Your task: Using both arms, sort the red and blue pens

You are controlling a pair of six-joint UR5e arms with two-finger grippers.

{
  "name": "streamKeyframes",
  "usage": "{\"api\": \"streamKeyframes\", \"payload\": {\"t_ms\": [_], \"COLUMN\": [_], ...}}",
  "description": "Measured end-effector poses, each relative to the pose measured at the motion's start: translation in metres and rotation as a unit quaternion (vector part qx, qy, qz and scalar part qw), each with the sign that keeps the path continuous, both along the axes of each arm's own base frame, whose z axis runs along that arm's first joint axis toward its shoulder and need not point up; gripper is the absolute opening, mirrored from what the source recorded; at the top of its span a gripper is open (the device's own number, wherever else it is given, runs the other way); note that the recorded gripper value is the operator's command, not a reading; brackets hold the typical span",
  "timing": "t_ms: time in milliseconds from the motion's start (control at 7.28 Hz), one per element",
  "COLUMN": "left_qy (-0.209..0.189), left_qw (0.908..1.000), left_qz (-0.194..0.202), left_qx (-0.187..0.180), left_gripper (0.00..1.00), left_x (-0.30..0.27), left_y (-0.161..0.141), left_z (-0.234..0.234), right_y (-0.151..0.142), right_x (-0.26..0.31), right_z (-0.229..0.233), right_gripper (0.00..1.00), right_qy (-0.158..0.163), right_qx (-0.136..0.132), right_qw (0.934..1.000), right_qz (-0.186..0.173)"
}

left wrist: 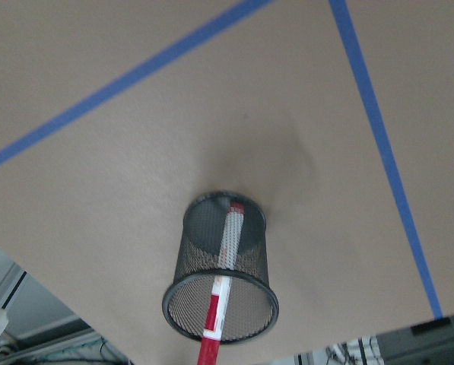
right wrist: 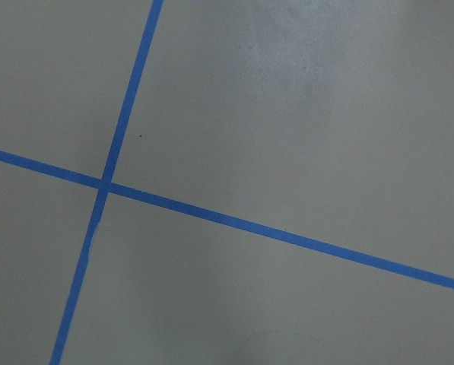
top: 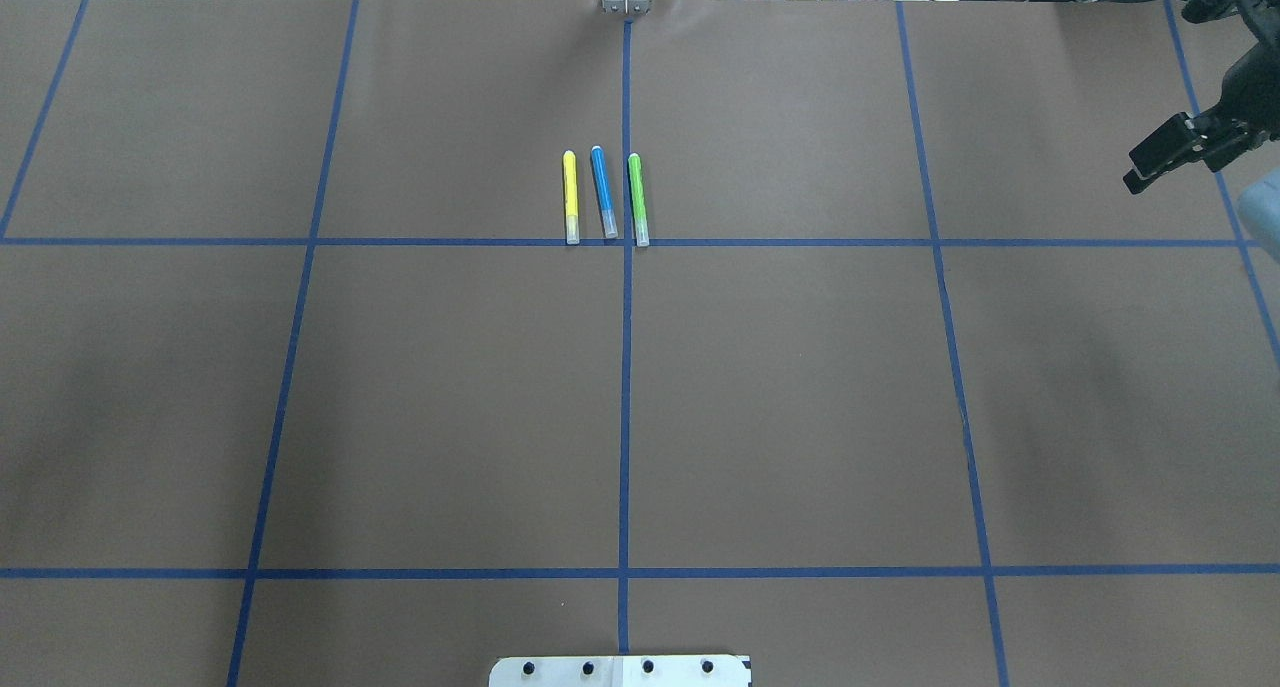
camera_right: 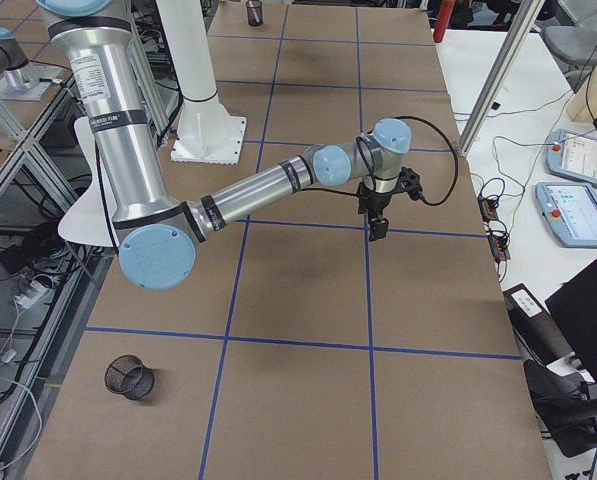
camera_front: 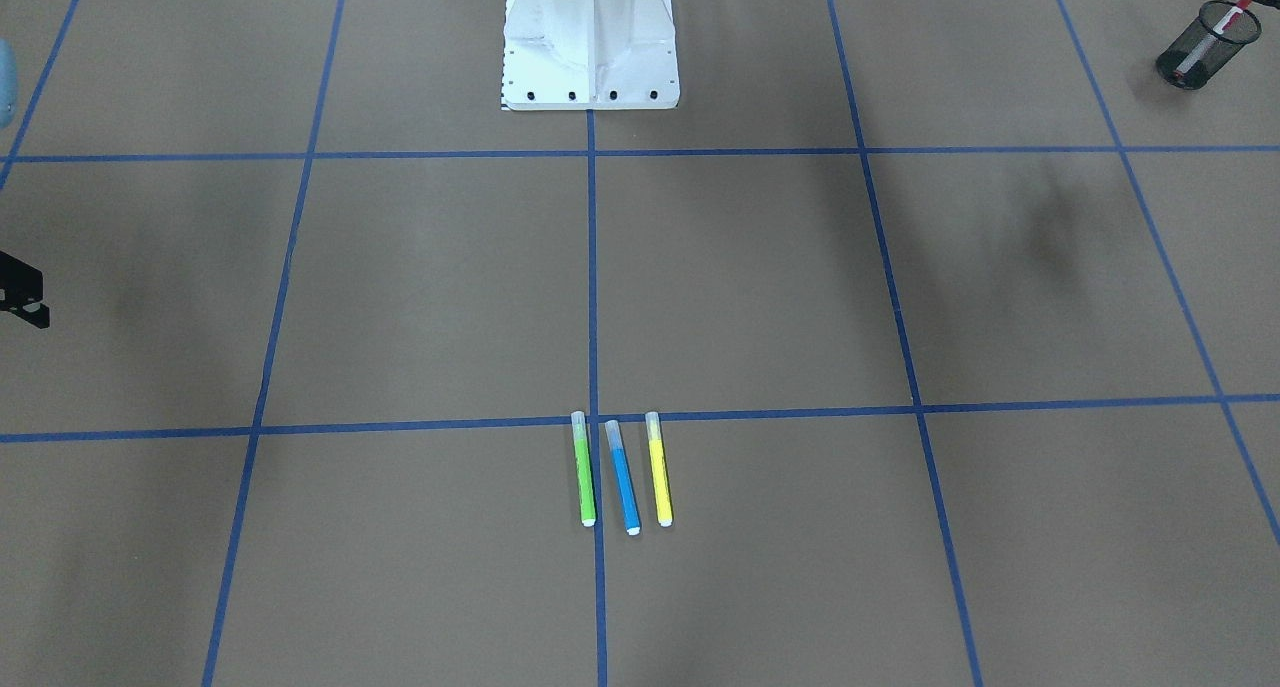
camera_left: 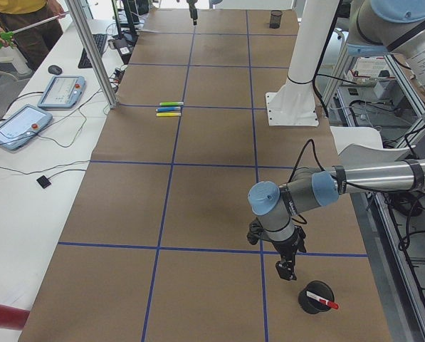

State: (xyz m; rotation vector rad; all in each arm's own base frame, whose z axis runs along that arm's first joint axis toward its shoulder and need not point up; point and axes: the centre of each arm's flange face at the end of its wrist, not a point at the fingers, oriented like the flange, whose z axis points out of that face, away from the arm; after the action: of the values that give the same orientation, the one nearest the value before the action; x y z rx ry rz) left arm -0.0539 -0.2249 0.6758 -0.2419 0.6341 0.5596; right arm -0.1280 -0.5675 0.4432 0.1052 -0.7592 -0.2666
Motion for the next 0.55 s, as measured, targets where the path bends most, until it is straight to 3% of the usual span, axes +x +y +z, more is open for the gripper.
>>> {"api": "streamKeyframes", "payload": {"t_ms": [137, 412, 550], "left_qy": [0.024, 0.036, 0.039], "left_qw": [0.9979, 0.9829, 0.9771], "left_qz": [-0.059, -0.181, -0.209], "left_qx": [0.009, 0.003, 0.013], "left_gripper": [1.0, 1.0, 1.0], "left_x": [-0.007, -0.011, -0.011], "left_y": [-0.023, -0.073, -0.095], "left_z": [-0.013, -0.05, -0.064], "right_y": [-0.003, -0.02, -0.036], "right_x": [-0.007, -0.034, -0.054], "right_z": [-0.006, -0.03, -0.046], "right_gripper": [1.0, 1.0, 1.0], "right_qy": [-0.002, -0.007, -0.01], "right_qx": [0.002, -0.002, -0.011], "right_qw": [1.0, 1.0, 0.9999], "right_qz": [-0.002, 0.001, 0.007]}}
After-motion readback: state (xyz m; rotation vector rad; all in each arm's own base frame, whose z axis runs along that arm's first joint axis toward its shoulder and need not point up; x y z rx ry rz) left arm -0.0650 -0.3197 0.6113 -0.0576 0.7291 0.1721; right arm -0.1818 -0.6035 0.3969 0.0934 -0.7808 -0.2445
